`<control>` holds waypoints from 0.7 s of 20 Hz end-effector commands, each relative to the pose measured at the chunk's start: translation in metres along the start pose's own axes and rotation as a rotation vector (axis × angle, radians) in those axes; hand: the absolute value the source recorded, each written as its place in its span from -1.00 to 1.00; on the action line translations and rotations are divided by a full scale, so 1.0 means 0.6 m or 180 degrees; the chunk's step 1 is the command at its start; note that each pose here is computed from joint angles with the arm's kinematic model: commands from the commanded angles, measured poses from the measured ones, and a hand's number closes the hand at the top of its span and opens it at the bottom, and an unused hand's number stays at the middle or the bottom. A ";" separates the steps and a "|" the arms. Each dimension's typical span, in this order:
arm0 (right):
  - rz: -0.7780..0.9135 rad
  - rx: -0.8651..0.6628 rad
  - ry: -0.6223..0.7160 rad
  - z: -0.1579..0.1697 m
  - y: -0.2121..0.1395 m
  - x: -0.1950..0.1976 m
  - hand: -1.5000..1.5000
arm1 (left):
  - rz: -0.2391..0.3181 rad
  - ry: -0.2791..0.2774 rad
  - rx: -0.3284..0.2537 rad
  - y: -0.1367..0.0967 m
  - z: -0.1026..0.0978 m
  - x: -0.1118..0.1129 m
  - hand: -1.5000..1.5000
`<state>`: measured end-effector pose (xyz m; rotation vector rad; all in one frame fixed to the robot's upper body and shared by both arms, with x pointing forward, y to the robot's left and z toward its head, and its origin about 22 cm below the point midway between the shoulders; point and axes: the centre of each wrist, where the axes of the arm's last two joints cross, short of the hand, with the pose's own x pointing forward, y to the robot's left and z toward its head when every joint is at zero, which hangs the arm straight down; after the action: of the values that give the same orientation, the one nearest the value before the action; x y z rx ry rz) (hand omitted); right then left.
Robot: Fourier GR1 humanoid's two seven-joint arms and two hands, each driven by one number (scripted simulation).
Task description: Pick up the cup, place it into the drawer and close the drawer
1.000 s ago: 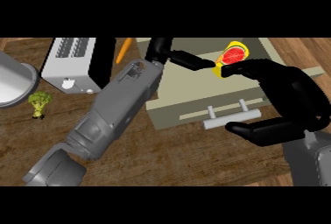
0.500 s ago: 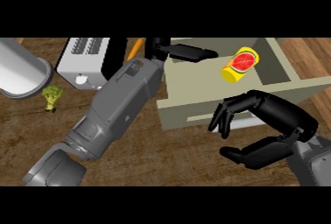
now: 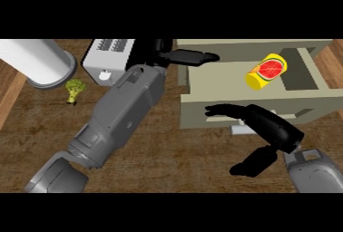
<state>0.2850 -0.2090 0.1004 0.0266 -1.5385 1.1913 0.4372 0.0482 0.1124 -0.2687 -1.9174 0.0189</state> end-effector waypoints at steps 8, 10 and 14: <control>0.0356 0.0376 0.0673 -0.100 0.071 -0.153 1.00 | 0.0223 -0.0051 0.0058 0.071 0.039 -0.035 -1.00; 0.0326 0.0189 0.0757 -0.109 0.032 -0.168 1.00 | 0.0245 -0.0045 0.0077 0.109 0.049 -0.036 -1.00; 0.0250 -0.0167 0.0602 -0.120 0.010 -0.197 1.00 | 0.0286 -0.0034 -0.0035 0.131 0.060 -0.035 -1.00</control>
<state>0.3584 -0.2186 0.0001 -0.1511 -1.3505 1.2421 0.4296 0.1067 0.0776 -0.3412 -1.9158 0.0807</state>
